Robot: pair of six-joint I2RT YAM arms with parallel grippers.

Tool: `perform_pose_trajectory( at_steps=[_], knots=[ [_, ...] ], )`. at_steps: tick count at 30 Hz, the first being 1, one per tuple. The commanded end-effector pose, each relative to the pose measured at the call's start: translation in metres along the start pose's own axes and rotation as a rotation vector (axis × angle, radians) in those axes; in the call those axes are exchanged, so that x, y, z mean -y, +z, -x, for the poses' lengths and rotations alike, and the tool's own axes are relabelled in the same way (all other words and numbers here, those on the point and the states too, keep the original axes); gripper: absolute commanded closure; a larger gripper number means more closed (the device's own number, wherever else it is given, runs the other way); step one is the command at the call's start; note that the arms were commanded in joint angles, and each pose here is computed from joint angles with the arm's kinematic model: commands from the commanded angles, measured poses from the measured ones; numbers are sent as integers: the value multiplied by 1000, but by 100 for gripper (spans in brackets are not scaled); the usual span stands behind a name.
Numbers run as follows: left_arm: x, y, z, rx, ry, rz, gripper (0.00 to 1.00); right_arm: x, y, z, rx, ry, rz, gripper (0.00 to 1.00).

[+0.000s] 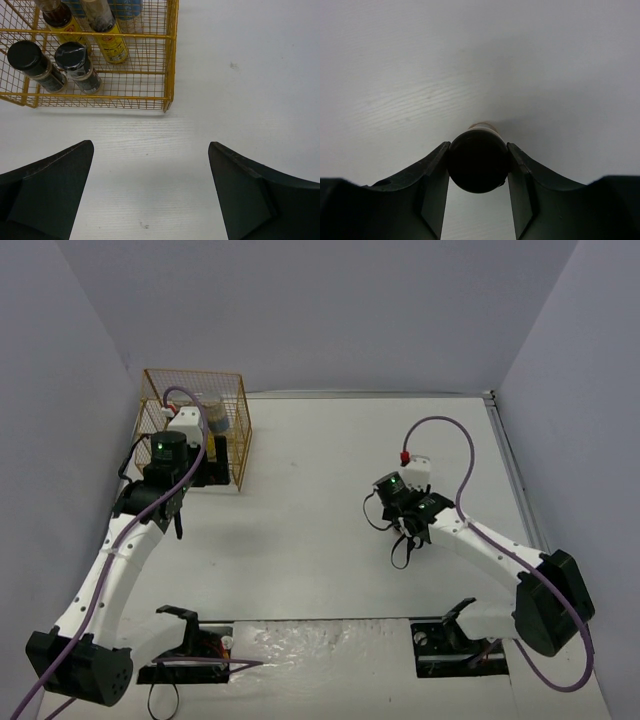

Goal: Organize the condiment bottles

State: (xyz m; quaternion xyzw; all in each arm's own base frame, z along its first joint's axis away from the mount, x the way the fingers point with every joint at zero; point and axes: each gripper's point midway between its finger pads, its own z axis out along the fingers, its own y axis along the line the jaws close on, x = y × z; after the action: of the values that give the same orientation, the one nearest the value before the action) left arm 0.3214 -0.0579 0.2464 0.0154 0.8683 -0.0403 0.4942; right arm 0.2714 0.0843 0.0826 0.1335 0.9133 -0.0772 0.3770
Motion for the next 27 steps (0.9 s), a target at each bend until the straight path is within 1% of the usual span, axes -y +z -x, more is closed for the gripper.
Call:
perform_pose_trajectory(
  at_steps=[1, 2, 4, 5, 6, 7, 11, 13, 16, 20, 23, 27],
  knots=[
    [0, -7, 27, 101, -2, 2, 3, -81, -21, 49, 114, -66, 196, 90],
    [-1, -7, 27, 101, -6, 9, 3, -111, -26, 53, 117, -96, 257, 90],
    [-2, -7, 26, 103, -10, 12, 3, -139, -28, 59, 130, -150, 295, 90],
    [-4, -7, 25, 102, -12, 22, 3, -157, -25, 50, 115, -207, 304, 90],
    [-6, -8, 26, 108, -15, 30, 3, -178, -32, 62, 134, -215, 342, 90],
    [-8, -9, 27, 116, -16, 41, 3, -196, -28, 56, 121, -264, 357, 90],
    [-18, -12, 26, 125, -22, 96, 3, -252, -26, 44, 89, -368, 462, 90],
    [-22, -13, 26, 131, -25, 116, 3, -270, -28, 39, 86, -402, 495, 89],
    [-24, -13, 27, 135, -30, 123, 3, -283, -28, 32, 80, -432, 518, 87],
    [-22, -11, 26, 132, -31, 115, 3, -286, -24, 25, 66, -453, 526, 84],
    [-18, -8, 24, 122, -30, 92, 3, -281, -21, 16, 48, -473, 530, 76],
    [-15, -5, 23, 115, -30, 76, 3, -275, -21, 10, 35, -474, 533, 61]
  ],
)
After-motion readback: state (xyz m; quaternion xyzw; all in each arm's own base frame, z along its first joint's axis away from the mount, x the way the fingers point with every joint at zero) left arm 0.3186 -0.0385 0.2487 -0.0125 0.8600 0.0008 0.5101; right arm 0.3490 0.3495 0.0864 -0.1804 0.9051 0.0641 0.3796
